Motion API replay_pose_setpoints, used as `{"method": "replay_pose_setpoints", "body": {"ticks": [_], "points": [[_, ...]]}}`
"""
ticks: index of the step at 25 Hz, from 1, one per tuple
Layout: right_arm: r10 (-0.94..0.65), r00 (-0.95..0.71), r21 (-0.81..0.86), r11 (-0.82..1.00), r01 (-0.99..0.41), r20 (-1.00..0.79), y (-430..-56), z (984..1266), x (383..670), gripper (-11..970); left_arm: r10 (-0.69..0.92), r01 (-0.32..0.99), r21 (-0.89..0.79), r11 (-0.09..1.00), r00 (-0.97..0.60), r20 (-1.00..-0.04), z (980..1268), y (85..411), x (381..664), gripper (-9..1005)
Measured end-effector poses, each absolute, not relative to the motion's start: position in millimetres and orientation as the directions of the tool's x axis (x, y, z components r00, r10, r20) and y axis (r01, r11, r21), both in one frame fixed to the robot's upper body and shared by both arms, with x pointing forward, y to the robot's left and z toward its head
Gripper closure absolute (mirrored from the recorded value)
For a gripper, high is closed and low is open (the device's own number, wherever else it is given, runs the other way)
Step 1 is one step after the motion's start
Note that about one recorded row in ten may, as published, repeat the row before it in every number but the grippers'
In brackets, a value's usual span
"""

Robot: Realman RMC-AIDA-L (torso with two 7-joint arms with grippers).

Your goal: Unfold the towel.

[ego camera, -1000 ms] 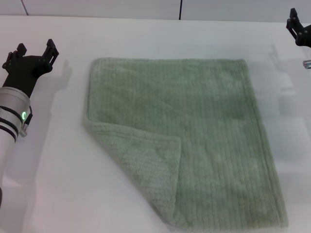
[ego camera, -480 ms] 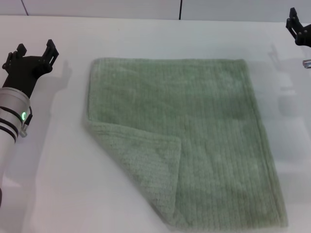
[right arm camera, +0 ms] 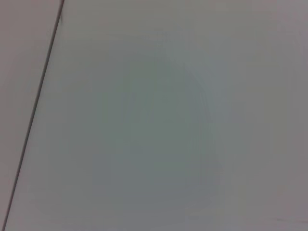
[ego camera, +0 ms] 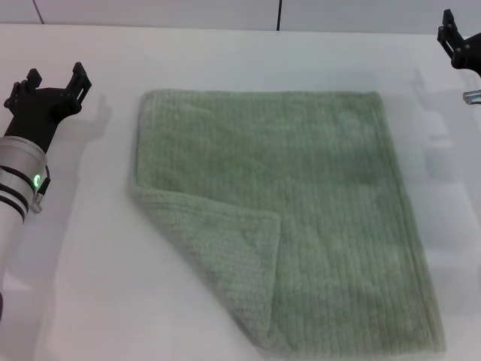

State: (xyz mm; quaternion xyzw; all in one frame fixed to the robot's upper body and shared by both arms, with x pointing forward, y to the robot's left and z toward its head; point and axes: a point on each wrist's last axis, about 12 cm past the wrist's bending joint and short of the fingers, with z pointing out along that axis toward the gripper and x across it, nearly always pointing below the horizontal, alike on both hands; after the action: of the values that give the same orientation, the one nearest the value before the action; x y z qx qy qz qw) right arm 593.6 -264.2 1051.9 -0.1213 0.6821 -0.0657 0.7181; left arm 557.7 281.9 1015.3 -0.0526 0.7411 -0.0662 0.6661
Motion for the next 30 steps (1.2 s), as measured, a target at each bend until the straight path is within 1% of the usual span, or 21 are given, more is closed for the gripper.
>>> {"method": "replay_pose_setpoints", "body": {"ticks": [4, 10, 13, 14, 15, 20, 23, 24, 25, 28, 29, 30], "points": [[-0.258, 0.056, -0.261, 0.963, -0.072, -0.965, -263.8, 1050.1, 591.5, 160, -0.166, 0.01, -0.168, 0.986, -0.105, -0.981, 1016.0, 282.2, 558.6, 197], [-0.235, 0.028, -0.237, 0.967, -0.096, -0.972, -255.2, 1048.7, 593.8, 383, -0.161, 0.008, -0.163, 0.987, -0.103, -0.982, 1016.4, 283.9, 558.9, 198], [-0.209, -0.024, -0.204, 0.97, -0.129, -0.978, -243.8, 1047.8, 598.2, 508, -0.157, 0.005, -0.158, 0.987, -0.1, -0.983, 1017.1, 285.5, 559.6, 197], [-0.21, -0.06, -0.198, 0.967, -0.16, -0.976, -232.4, 1049.1, 601.6, 550, -0.156, 0.005, -0.157, 0.988, -0.099, -0.983, 1017.4, 285.8, 559.8, 197], [-0.21, -0.06, -0.198, 0.967, -0.16, -0.976, -232.4, 1049.1, 601.6, 590, -0.156, 0.005, -0.157, 0.988, -0.098, -0.983, 1017.5, 286.0, 559.9, 197], [-0.262, -0.116, -0.232, 0.946, -0.225, -0.958, -205.3, 1068.0, 610.0, 791, -0.152, 0.005, -0.154, 0.988, -0.095, -0.984, 1018.0, 287.1, 560.1, 198], [-0.269, -0.167, -0.216, 0.936, -0.277, -0.949, -197.1, 1083.1, 612.2, 856, -0.152, 0.005, -0.153, 0.988, -0.093, -0.984, 1018.1, 287.3, 560.0, 198], [-0.245, -0.213, -0.171, 0.935, -0.312, -0.946, -195.4, 1093.4, 613.6, 878, -0.153, 0.005, -0.154, 0.988, -0.092, -0.984, 1018.3, 287.3, 559.9, 198], [-0.245, -0.213, -0.171, 0.935, -0.312, -0.946, -195.4, 1093.4, 613.6, 899, -0.153, 0.005, -0.154, 0.988, -0.09, -0.984, 1018.4, 287.4, 559.8, 198], [-0.213, -0.299, -0.094, 0.926, -0.366, -0.93, -197.2, 1109.8, 616.8, 964, -0.154, 0.004, -0.155, 0.988, -0.087, -0.984, 1018.5, 287.7, 559.5, 198], [-0.21, -0.368, -0.045, 0.911, -0.411, -0.906, -199.0, 1118.4, 618.3, 963, -0.154, 0.005, -0.155, 0.988, -0.087, -0.984, 1018.5, 287.6, 559.4, 198], [-0.21, -0.368, -0.045, 0.911, -0.411, -0.906, -199.0, 1118.4, 618.3, 963, -0.154, 0.005, -0.155, 0.988, -0.087, -0.984, 1018.5, 287.6, 559.4, 197]]}}
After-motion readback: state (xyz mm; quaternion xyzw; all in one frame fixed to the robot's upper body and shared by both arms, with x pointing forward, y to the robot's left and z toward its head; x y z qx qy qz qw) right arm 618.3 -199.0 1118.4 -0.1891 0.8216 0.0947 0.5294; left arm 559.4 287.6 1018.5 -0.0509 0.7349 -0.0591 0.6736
